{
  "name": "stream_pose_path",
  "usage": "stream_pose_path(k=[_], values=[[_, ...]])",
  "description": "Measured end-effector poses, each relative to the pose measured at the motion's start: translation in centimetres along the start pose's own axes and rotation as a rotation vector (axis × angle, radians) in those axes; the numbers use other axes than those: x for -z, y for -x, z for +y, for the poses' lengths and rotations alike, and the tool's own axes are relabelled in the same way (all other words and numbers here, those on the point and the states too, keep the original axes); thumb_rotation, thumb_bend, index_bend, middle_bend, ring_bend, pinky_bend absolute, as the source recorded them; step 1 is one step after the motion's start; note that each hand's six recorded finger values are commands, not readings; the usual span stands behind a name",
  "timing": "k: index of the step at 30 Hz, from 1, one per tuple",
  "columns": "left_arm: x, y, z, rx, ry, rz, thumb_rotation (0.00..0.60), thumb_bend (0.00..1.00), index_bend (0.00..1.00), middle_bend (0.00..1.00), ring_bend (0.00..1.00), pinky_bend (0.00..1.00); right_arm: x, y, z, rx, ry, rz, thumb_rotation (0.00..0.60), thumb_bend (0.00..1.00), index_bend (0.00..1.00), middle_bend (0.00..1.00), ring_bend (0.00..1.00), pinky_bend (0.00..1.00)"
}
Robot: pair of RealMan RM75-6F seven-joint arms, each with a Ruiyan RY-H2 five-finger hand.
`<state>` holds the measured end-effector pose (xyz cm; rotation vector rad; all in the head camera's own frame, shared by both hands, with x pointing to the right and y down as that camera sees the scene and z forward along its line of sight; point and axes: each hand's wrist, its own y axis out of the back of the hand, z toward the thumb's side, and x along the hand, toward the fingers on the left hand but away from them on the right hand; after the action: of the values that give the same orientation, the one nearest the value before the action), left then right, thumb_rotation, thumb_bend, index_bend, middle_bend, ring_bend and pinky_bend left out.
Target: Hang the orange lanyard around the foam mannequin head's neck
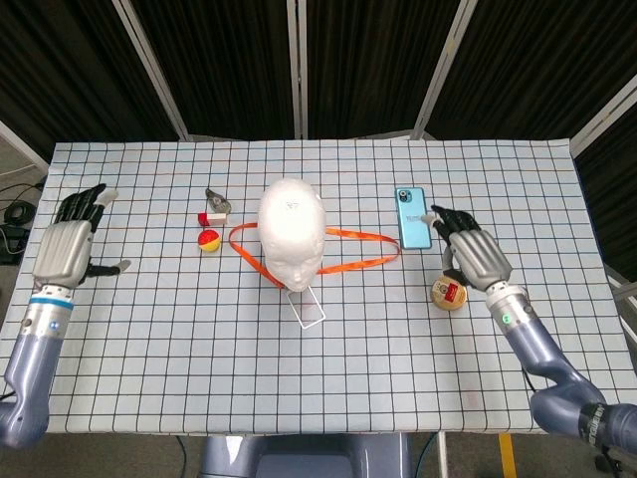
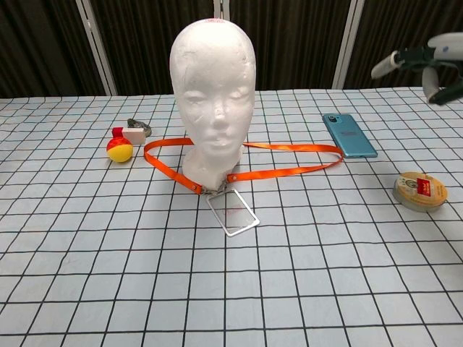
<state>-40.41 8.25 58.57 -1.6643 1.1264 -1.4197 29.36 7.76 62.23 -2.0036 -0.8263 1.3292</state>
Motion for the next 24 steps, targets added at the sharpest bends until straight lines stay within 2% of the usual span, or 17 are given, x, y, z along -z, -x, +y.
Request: stream_pose_path(k=[6, 12, 18, 24], values=[[2.2, 4.6, 0.2, -0.013, -0.094, 0.078, 0.600, 0.02, 0.00, 0.00, 0.00, 0.00, -1.1, -2.9, -4.4, -0.154, -0.069, 0.114, 0.600, 1.00, 0.22, 0.08, 0.00, 0.04], [2.7, 7.4, -0.4, -0.008, -0.136, 0.113, 0.600, 0.02, 0.00, 0.00, 0.00, 0.00, -4.2, -2.7, -9.3, -0.248, -0.101, 0.232, 0.600, 1.00, 0.23, 0.09, 0.00, 0.07], [2.8, 7.8, -1.0, -0.001, -0.147, 0.106, 0.600, 0.02, 0.00, 0.00, 0.00, 0.00, -8.4, -0.7, -13.5, -0.299, -0.114, 0.326, 0.600, 1.00, 0.23, 0.12, 0.04, 0.15], [3.3, 7.4, -1.4, 0.021, -0.138, 0.114, 0.600, 0.02, 0.00, 0.00, 0.00, 0.00, -11.3, 1.7, -15.5, -0.293, -0.124, 0.353, 0.600, 1.00, 0.20, 0.14, 0.10, 0.18]])
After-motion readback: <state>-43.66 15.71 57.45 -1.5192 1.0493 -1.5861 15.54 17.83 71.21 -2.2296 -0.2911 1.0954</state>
